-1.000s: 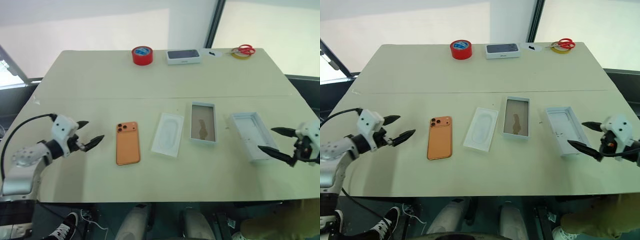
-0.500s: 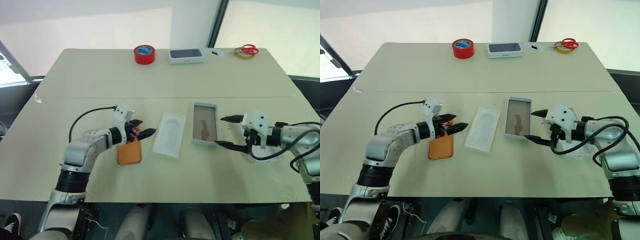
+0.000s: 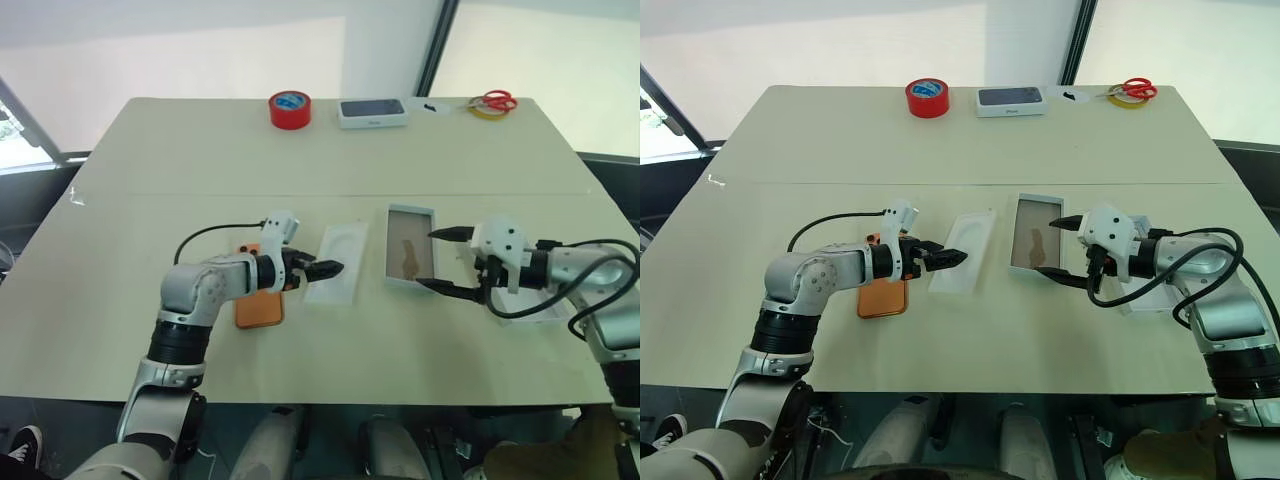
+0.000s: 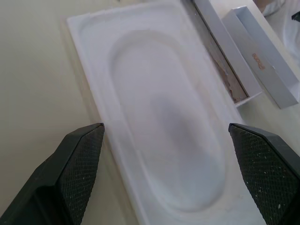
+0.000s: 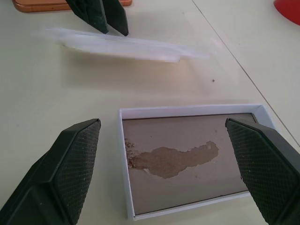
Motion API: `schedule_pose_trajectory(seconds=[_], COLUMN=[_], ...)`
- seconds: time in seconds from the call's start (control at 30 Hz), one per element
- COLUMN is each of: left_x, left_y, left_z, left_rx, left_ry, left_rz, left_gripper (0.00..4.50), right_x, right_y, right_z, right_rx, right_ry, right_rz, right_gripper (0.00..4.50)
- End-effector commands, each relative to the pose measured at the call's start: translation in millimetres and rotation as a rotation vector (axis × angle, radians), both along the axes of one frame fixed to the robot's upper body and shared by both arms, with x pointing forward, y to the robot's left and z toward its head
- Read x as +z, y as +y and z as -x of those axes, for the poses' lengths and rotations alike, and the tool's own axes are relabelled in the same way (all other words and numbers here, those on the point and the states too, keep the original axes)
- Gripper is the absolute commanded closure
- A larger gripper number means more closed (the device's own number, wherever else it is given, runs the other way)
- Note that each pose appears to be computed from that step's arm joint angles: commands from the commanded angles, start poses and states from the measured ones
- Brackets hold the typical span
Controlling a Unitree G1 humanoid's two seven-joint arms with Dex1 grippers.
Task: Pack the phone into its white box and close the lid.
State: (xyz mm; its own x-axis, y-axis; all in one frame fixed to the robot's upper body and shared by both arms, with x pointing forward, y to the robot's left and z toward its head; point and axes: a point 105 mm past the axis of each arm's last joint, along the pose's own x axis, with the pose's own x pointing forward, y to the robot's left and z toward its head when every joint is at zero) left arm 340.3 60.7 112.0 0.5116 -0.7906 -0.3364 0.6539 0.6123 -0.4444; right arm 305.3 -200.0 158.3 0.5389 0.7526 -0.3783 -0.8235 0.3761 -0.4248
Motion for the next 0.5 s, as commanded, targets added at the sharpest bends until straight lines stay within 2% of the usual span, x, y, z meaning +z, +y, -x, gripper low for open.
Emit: schedule_pose_trajectory(seconds=[0.03, 0.13, 0.23, 0.33, 0.5], left_x=[21, 19, 10, 3, 5], left_y=[5, 12, 9, -1, -6], left_z=[-5, -8, -2, 3, -1], left_rx=[0.042, 0.080, 0.065, 0.047, 0.058], left_ry=[-0.079, -0.076, 0.015, 0.116, 0.176], left_rz=[0.046, 0.026, 0.048, 0.127, 0.212], left_gripper=[0.06, 0.06, 0.06, 0.06, 0.06], right_x=[13, 12, 13, 14, 15], right_y=[3, 4, 5, 6, 8], right_z=[2, 2, 0, -1, -1], right_rx=[0.006, 0.007, 0.008, 0.010, 0.013], right_ry=[-0.054, -0.053, -0.058, -0.062, -0.068], right_rz=[-0.016, -0.021, -0.021, -0.022, -0.028], right_gripper=[0.05, 0.05, 0.05, 0.05, 0.05])
